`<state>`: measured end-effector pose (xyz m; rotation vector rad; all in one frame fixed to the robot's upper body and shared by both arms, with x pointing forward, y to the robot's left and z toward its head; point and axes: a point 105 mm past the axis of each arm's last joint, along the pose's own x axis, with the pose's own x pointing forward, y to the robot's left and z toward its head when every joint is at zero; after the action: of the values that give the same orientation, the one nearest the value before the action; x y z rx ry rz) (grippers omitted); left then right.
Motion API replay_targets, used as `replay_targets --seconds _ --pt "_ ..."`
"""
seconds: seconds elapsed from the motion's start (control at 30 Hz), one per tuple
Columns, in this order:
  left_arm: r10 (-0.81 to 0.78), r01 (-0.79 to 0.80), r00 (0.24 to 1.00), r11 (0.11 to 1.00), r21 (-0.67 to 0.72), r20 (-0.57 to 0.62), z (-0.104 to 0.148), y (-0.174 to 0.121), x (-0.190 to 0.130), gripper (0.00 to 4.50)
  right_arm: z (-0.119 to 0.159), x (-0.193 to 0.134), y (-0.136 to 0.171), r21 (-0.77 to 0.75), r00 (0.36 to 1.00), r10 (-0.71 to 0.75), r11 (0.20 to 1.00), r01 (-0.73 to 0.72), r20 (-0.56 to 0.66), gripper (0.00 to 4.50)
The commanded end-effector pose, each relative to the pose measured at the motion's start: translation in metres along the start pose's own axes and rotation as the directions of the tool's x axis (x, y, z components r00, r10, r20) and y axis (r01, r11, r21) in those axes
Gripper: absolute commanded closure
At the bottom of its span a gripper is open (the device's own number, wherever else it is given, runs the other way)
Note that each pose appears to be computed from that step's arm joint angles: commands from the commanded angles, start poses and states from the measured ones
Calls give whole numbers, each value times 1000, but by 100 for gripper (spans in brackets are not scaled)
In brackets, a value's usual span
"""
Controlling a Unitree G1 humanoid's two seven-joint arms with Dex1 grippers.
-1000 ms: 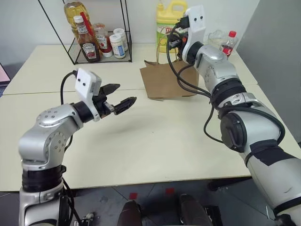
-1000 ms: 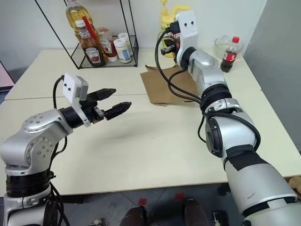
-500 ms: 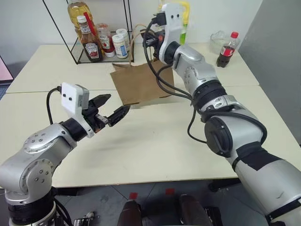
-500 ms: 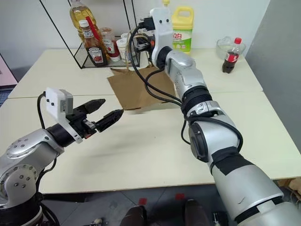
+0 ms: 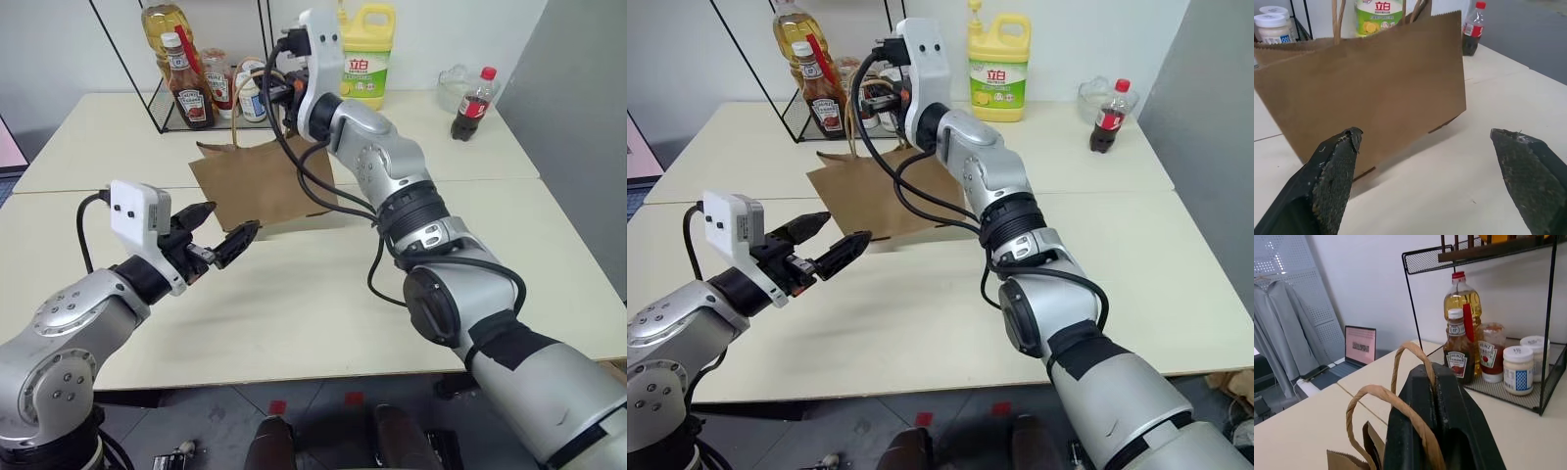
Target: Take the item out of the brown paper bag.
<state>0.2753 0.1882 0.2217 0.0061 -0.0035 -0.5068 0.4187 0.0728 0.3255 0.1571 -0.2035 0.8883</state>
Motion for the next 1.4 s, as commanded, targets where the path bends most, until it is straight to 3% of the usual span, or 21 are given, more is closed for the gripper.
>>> replay_targets --seconds 0.03,0.33,0.63,0.77,1.1,1.4 --pt "-11 9 999 999 41 37 12 -3 -2 0 23 1 8 -39 998 -16 999 18 58 447" --pt "-7 6 999 999 45 35 12 -1 -2 0 4 -11 -4 -106 994 -114 988 112 -5 447" --pt "-8 7 1000 999 48 28 10 4 -1 0 3 -30 10 -205 997 -62 977 54 -34 447" --pt "-18 16 1000 999 51 26 10 4 1 0 10 -33 17 -211 998 -45 977 37 -33 359" --pt "-57 56 998 996 66 19 11 1 7 0 -8 -50 17 -195 993 -26 981 3 -114 1" --pt "-84 83 996 993 88 5 14 8 13 0 -17 -72 -3 -196 984 -54 981 19 -173 1"
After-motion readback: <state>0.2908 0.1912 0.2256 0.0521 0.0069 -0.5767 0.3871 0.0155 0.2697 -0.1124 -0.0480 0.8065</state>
